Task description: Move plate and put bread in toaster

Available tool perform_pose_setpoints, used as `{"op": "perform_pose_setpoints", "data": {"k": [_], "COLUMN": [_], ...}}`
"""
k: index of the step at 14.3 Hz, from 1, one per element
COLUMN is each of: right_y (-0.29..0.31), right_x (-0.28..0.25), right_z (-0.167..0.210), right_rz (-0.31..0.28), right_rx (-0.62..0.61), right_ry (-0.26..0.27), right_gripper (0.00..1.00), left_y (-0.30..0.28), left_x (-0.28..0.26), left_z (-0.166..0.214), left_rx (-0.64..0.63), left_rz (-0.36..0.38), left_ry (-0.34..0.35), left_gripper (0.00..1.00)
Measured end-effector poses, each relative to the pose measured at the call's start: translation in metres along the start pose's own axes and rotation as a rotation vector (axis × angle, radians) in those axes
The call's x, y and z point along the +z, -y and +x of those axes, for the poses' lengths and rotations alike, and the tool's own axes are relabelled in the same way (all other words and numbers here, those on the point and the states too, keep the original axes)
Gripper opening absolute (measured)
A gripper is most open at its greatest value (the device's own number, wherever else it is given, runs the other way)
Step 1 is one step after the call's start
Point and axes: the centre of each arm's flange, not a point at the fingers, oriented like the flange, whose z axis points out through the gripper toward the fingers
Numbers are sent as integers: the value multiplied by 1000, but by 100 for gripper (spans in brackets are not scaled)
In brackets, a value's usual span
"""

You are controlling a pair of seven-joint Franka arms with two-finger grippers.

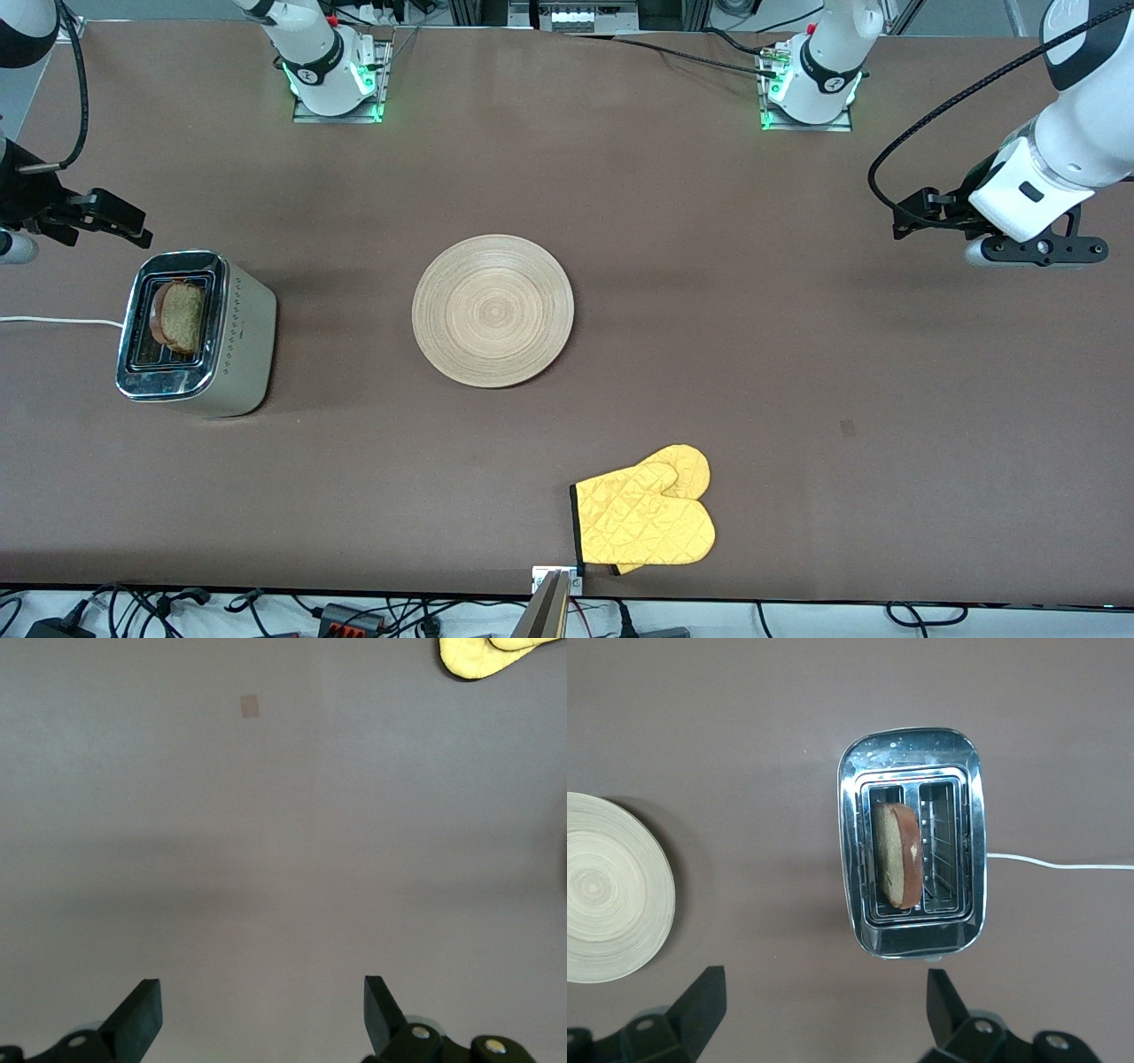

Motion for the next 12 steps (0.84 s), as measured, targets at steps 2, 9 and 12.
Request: {"op": "perform_pose_setpoints", "data": {"k": [2, 9, 12], "right_y": [0, 1, 1], "right_x": [0, 1, 1], "right_z": [0, -1, -1], "right_rz": [0, 0, 0], "right_rx": [-2, -5, -5], "right_ry": [3, 8, 12], "right_gripper": [100, 100, 100], "left_y": [0, 0, 0], "left_x": [0, 0, 0], "left_z": [0, 0, 0], "left_rx": [0, 0, 0], "left_rz": [0, 0, 0], "left_ry": [0, 0, 0], "left_gripper": [100, 100, 100]}}
